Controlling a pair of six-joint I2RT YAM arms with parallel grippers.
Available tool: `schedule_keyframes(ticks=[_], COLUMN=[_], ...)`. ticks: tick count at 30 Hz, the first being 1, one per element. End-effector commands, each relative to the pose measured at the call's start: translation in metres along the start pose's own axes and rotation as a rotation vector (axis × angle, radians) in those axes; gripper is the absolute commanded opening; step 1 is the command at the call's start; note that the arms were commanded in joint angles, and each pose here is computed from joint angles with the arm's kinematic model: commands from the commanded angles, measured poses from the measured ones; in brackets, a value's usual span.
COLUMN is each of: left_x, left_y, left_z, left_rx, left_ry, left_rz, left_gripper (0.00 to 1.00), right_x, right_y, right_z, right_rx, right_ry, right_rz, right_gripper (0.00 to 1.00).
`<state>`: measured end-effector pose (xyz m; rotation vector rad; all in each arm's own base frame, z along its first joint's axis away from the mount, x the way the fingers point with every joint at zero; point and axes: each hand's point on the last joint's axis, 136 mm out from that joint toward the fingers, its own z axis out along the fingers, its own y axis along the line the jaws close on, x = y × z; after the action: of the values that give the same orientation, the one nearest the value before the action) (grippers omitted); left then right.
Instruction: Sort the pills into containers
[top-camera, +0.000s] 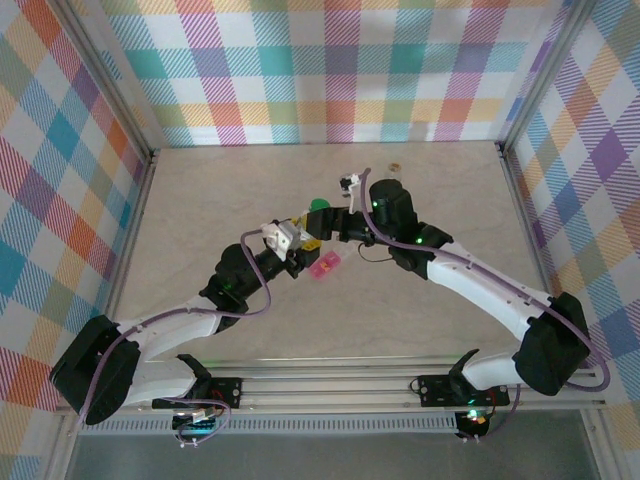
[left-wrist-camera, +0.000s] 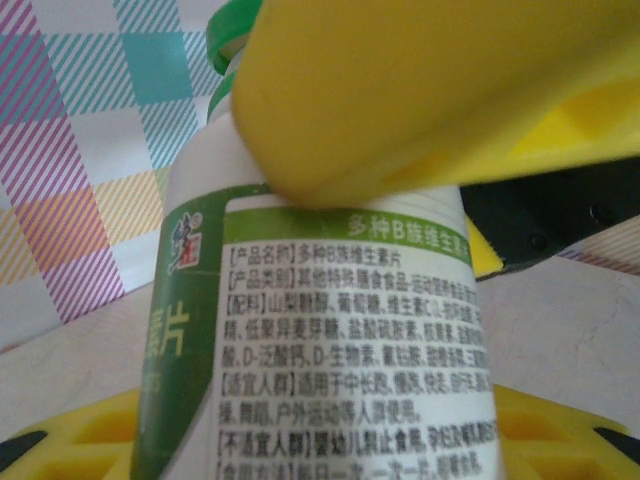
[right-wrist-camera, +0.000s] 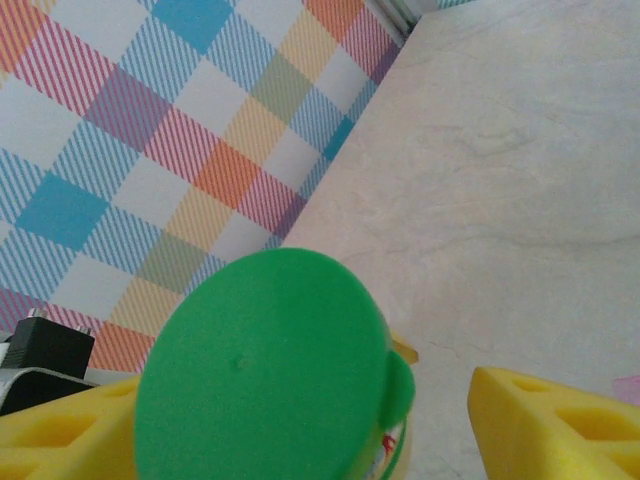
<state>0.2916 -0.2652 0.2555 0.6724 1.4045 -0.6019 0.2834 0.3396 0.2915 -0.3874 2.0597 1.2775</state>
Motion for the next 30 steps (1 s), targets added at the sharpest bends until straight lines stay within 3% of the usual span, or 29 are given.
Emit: schedule_keyframes(ticks=[1,5,11,15,20,24,26,30], left_x=[-0.035,-0.035,-0.034,-0.031,-0.026,-0.025,-0.024,-0.024], left_y=[-0.001,-0.003,-0.010,-0.012,-0.013,-0.012,-0.012,-0.010], left_z=[0.004,0.007,0.009,0.013,0.016,0.017,0.017,0.013], left_rx=[0.016,0.026,0.049,0.062,0.060,0.055,0.049,0.033], left_ry=[-0.106,-0.104,-0.086,-0.049,-0.027,-0.016,-0.012,-0.008], left_rz=[0.035,0.037,0.047,0.061,0.072,0.077,0.079,0.089], left_gripper=[0.00,0.00,0.00,0.03,0.37,0.57,1.00,1.00], right_x=[-0.011,-0.012,-0.014,-0.016,-0.017,-0.017,-0.018,-0.023], right_y=[0.027,0.035,0.043,0.042,0.037,0.032,0.028,0.023], right_z=[0.000,-0.001,-0.004,-0.009,-0.014,-0.018,-0.021,-0.028], right_rx=[-0.088,-0.110,-0.138,-0.118,-0.087,-0.050,-0.023,0.031], right_ry=[-0.017,-0.018,-0.041,-0.073,-0.103,-0.113,-0.122,-0.146], right_rz=[-0.018,-0.037,-0.086,-0.124,-0.160,-0.176,-0.190,-0.227], right_gripper=[0.71,0.64,0.40,0.31,0.30,0.30,0.30,0.30])
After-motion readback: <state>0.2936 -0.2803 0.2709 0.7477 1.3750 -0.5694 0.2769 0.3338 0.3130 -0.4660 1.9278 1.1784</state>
